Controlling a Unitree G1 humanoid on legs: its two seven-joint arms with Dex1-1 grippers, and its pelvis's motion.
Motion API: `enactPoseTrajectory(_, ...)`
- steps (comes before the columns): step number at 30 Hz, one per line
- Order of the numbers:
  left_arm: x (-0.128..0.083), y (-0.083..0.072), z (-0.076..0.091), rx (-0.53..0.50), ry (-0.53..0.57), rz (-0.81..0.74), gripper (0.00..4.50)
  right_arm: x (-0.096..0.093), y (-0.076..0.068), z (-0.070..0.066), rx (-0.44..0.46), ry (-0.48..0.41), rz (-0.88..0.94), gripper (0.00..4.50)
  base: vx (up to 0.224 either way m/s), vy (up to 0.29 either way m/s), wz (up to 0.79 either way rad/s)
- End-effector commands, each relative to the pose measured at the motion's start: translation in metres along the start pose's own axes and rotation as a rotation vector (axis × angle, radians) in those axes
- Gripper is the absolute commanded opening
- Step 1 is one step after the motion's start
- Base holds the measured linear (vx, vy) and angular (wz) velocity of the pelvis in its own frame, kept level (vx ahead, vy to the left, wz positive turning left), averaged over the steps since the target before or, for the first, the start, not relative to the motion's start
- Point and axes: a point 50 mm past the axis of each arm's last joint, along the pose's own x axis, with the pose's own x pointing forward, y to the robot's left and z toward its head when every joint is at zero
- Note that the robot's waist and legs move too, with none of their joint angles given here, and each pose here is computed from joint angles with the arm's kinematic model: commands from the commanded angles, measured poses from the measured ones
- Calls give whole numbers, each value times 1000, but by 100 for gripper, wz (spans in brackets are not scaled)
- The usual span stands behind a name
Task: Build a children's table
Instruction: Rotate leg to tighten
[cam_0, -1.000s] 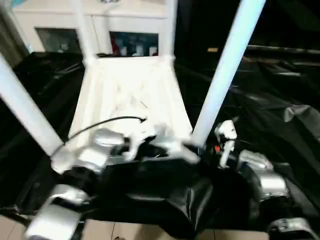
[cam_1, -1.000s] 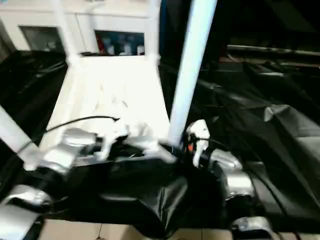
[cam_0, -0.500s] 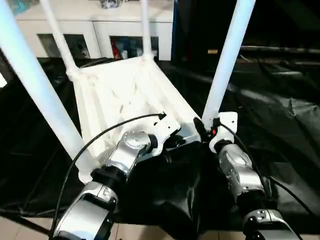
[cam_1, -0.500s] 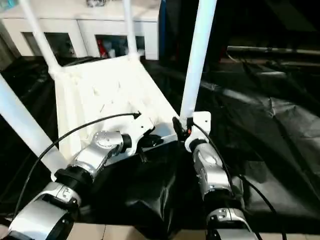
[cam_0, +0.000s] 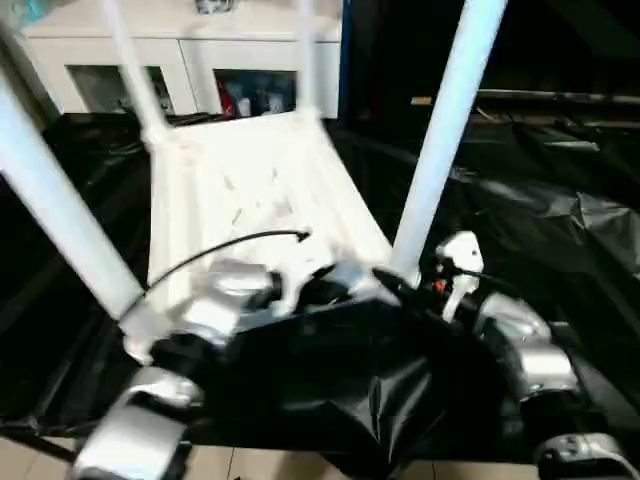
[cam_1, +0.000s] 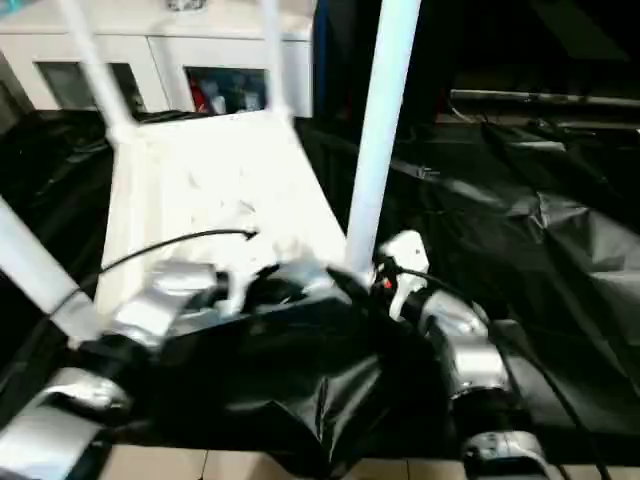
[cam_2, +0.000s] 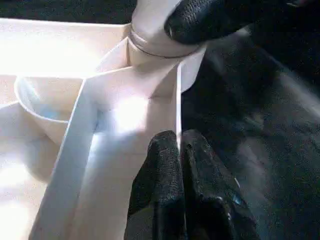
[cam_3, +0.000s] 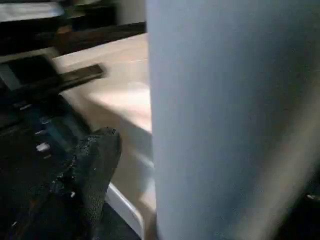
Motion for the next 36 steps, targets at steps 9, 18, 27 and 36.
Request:
enactPoseTrajectory(9, -8, -15, -22, -95, 60, -200, 0, -14, 0, 4, 0, 95, 186, 353, 0, 0, 0)
enactPoseTrajectory(18, -10, -16, -21, -102, 50, -201, 0, -12, 4, 2, 30, 95, 216, 281, 0, 0, 0)
enactPoseTrajectory(27, 18, -2, -12, -90, 6, 95, 0, 7, 10, -24, 153, 53, -118, 233, -11, 0, 0)
enactPoseTrajectory(36, 64, -10, 10, -117, -49, 212, 0, 48, 25, -37, 232, 53, -458, 206, 0, 0, 0)
